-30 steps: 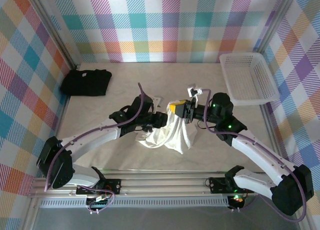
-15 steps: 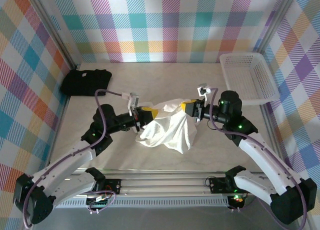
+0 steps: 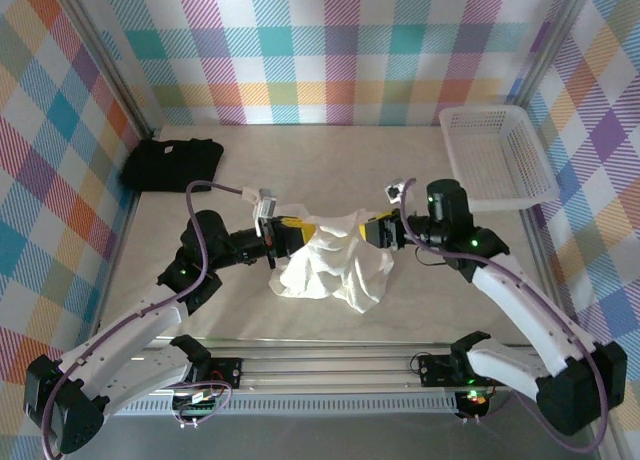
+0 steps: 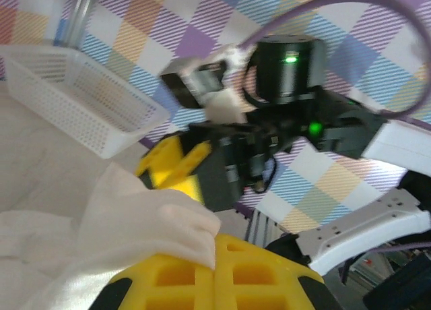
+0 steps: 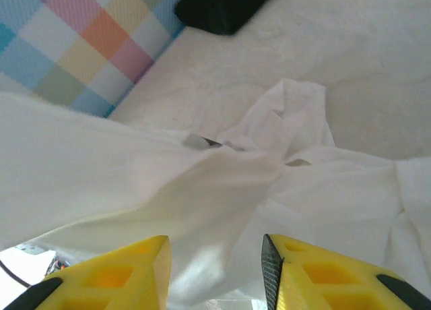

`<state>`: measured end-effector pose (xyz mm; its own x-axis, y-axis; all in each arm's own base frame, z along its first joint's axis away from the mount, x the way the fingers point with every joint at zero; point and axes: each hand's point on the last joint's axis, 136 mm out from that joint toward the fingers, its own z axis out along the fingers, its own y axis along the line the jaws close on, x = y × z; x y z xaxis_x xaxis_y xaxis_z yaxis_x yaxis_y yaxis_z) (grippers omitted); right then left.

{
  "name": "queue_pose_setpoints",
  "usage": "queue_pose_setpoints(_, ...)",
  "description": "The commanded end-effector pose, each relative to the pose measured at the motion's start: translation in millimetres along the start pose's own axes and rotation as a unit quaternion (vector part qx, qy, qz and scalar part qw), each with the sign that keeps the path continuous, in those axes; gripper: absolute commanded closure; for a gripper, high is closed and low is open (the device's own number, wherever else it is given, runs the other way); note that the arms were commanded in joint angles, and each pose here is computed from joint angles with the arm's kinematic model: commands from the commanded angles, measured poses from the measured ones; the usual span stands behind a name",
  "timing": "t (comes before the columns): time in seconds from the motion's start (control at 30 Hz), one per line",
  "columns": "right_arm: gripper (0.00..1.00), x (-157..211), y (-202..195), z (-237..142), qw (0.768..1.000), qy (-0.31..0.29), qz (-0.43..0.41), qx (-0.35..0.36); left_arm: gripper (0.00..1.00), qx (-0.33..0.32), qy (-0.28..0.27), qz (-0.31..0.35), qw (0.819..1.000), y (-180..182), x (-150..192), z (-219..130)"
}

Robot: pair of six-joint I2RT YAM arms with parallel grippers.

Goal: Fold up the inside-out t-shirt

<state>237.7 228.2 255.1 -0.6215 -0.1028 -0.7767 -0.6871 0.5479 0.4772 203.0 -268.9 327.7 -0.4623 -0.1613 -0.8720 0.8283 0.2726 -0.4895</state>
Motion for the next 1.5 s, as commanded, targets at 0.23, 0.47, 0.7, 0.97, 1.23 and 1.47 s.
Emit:
queue_pose_setpoints(0.23,0.58,7,86,-3,0.973,-0.026,-0.098,-0.209,1.00,-0.037,-0.005,0.021,0.999,8,-11,-2)
queue_pose_setpoints(0.47,0.55,-14,74,19,0.976,-0.054,-0.081,-0.192,1.00,-0.029,-0.002,0.017,0.999,6,-11,0)
queue_pose_setpoints(0.7,0.55,-26,71,29,0.975,-0.067,-0.072,-0.197,1.00,-0.028,0.000,0.016,0.999,6,-9,-1)
queue_pose_setpoints(0.97,0.55,-25,57,43,0.983,-0.057,-0.049,-0.167,1.00,-0.030,-0.002,0.018,0.999,6,-9,-3)
queue_pose_setpoints(1.23,0.55,-32,75,39,0.970,-0.072,-0.048,-0.227,1.00,-0.038,0.004,0.014,0.999,11,-4,-1)
queue_pose_setpoints(1.47,1.00,-44,90,16,0.969,-0.079,-0.081,-0.219,1.00,-0.092,0.006,0.014,0.996,29,-2,-6)
